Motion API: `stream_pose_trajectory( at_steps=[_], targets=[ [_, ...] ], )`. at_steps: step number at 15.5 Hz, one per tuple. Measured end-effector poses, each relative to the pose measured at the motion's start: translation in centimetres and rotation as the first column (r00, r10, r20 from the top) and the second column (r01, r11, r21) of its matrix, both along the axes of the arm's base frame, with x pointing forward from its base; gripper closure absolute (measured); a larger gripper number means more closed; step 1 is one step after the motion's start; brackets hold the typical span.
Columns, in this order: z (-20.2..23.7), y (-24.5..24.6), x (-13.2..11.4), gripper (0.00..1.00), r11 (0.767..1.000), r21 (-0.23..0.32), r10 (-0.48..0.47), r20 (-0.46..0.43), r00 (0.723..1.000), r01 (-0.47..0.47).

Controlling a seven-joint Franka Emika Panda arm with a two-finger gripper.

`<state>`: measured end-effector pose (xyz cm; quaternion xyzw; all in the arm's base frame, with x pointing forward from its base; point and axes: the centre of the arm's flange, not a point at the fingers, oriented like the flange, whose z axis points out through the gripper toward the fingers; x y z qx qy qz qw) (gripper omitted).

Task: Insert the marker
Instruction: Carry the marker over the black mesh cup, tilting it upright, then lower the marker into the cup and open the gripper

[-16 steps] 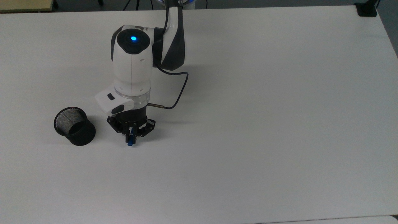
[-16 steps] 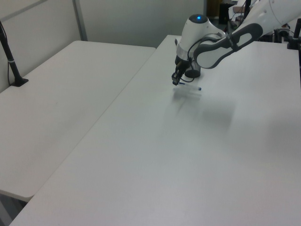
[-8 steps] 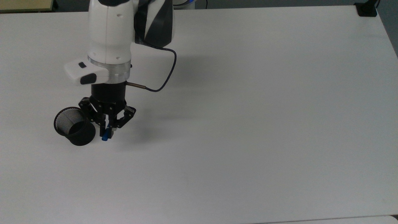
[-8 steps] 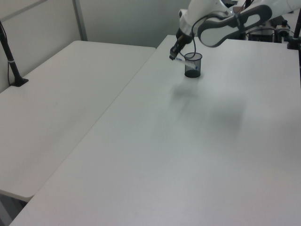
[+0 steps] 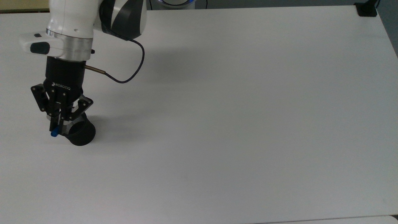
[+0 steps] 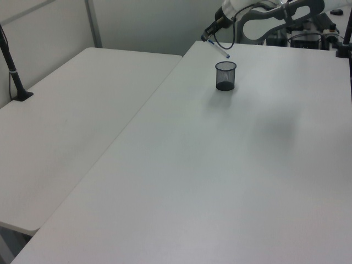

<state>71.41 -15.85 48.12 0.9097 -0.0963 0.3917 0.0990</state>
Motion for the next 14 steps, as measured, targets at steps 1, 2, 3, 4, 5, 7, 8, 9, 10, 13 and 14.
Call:
stream_pose_trajectory(
  at_steps=[1, 2, 3, 4, 5, 7, 8, 9, 10, 13, 14],
  targets=[
    [0.0, -0.8, -0.2, 0.83, 1.0, -0.008, -0.005, 0.024, 1.0, 0.006],
    [-0.2, -1.4, -0.5, 0.83, 1.0, -0.016, -0.009, 0.049, 0.999, 0.009],
    [-0.5, -2.0, -0.7, 0.83, 1.0, -0.021, -0.01, 0.072, 0.997, 0.012],
    [-0.8, -2.5, -0.9, 0.83, 1.0, -0.023, -0.013, 0.086, 0.996, 0.015],
    [-1.3, -2.8, -1.0, 0.83, 1.0, -0.026, -0.014, 0.092, 0.996, 0.016],
    [-2.3, -3.4, -1.1, 0.83, 0.999, -0.035, -0.013, 0.092, 0.996, 0.016],
    [-3.1, -3.6, -1.1, 0.83, 0.999, -0.041, -0.01, 0.094, 0.996, 0.014],
    [-3.7, -3.9, -1.1, 0.83, 0.999, -0.043, -0.011, 0.093, 0.996, 0.015],
    [-4.2, -4.2, -1.1, 0.83, 0.999, -0.045, -0.013, 0.091, 0.996, 0.017],
    [-6.1, -5.1, -1.2, 0.83, 0.999, -0.047, -0.018, 0.091, 0.996, 0.023],
    [-6.9, -5.3, -1.2, 0.83, 0.999, -0.047, -0.018, 0.093, 0.996, 0.022]
  ],
)
